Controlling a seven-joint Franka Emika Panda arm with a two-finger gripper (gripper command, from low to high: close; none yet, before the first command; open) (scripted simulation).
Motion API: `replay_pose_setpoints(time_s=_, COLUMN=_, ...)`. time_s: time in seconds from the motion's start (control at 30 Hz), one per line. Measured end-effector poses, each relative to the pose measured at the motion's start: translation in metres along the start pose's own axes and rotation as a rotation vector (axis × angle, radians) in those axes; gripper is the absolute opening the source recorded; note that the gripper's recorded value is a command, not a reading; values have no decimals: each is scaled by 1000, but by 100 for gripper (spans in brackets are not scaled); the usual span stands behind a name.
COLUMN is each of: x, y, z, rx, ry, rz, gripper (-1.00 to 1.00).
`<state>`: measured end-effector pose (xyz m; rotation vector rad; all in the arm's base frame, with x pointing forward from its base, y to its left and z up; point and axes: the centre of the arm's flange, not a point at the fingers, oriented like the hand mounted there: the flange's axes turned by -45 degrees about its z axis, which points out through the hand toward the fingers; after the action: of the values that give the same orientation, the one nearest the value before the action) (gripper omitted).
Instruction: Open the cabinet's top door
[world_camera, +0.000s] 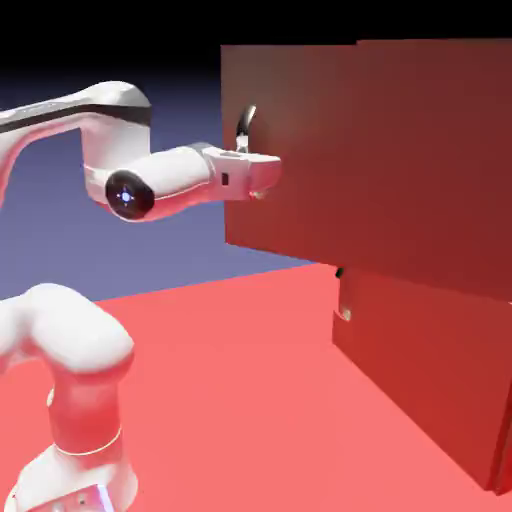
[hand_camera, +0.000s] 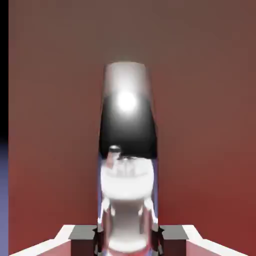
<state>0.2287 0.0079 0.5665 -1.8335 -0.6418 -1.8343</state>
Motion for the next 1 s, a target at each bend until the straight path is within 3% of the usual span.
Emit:
replay_pose_setpoints(time_s=0.57, x=0, y=55, z=-120, rx=265, ry=1, rz=1, gripper=-100)
replay_pose_setpoints(time_s=1.0, x=0, y=150, z=-231, rx=560, ry=1, rz=1, gripper=-100)
